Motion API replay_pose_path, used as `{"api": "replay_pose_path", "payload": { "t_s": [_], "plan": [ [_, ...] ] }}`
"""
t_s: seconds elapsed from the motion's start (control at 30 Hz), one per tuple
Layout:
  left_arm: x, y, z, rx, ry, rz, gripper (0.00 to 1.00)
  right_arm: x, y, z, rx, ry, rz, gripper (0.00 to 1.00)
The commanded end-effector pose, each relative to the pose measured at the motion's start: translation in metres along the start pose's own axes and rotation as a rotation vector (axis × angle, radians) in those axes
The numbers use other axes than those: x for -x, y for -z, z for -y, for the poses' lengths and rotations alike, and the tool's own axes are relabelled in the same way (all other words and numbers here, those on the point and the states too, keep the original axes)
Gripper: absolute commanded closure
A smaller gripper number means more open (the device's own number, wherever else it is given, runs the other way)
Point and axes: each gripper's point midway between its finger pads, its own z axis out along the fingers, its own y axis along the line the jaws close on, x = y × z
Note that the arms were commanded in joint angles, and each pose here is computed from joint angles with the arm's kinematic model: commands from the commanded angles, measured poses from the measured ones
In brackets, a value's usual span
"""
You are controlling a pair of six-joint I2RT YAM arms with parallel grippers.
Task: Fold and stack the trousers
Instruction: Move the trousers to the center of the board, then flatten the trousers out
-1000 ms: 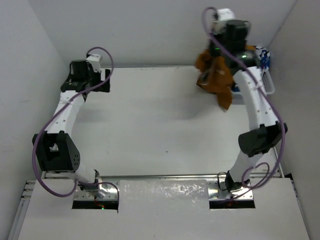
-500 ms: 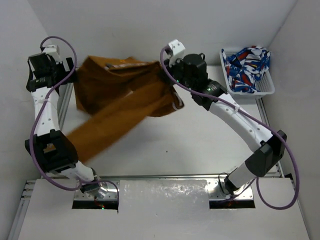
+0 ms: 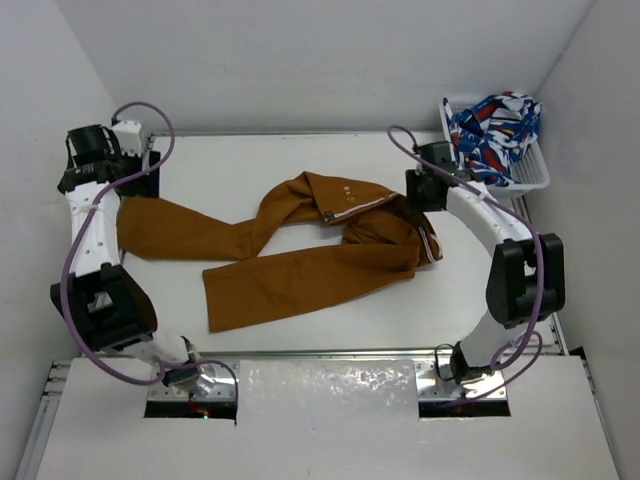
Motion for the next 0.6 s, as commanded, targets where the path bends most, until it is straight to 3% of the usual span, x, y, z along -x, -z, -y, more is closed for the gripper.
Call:
{"api": "replay_pose_path", "payload": {
  "t_s": [0.0, 0.03, 0.07, 0.1, 0.2, 0.3, 0.43, 0.57],
  "plan": [
    [-0.05, -0.024, 0.003, -0.021, -0.033, -0.17, 0.17, 0.044, 0.028, -0.055, 0.111, 0.174, 0.154, 0.94],
    [-0.06, -0.03, 0.003, -0.015, -0.032, -0.196, 0.18, 0.043, 0.032, -0.078, 0.145, 0.253, 0.175, 0.96],
    [-0.068, -0.041, -0.001, 0.006, -0.023, -0.217, 0.19, 0.048, 0.031, -0.091, 0.167, 0.29, 0.204, 0.9],
    [-0.078, -0.045, -0.011, 0.064, -0.018, -0.257, 0.19, 0.048, 0.031, -0.105, 0.194, 0.325, 0.212, 0.56],
    [-0.106, -0.062, -0.025, 0.124, 0.04, -0.358, 0.18, 0.046, 0.026, -0.152, 0.283, 0.388, 0.208, 0.27],
    [-0.136, -0.077, -0.063, 0.187, 0.188, -0.396, 0.17, 0.043, 0.021, -0.198, 0.344, 0.523, 0.209, 0.19],
    [-0.159, -0.094, -0.089, 0.237, 0.302, -0.432, 0.15, 0.032, -0.006, -0.224, 0.295, 0.734, 0.152, 0.1],
    [-0.173, -0.12, -0.09, 0.215, 0.325, -0.467, 0.07, 0.018, -0.046, -0.212, 0.151, 0.798, 0.006, 0.07]
  ]
}}
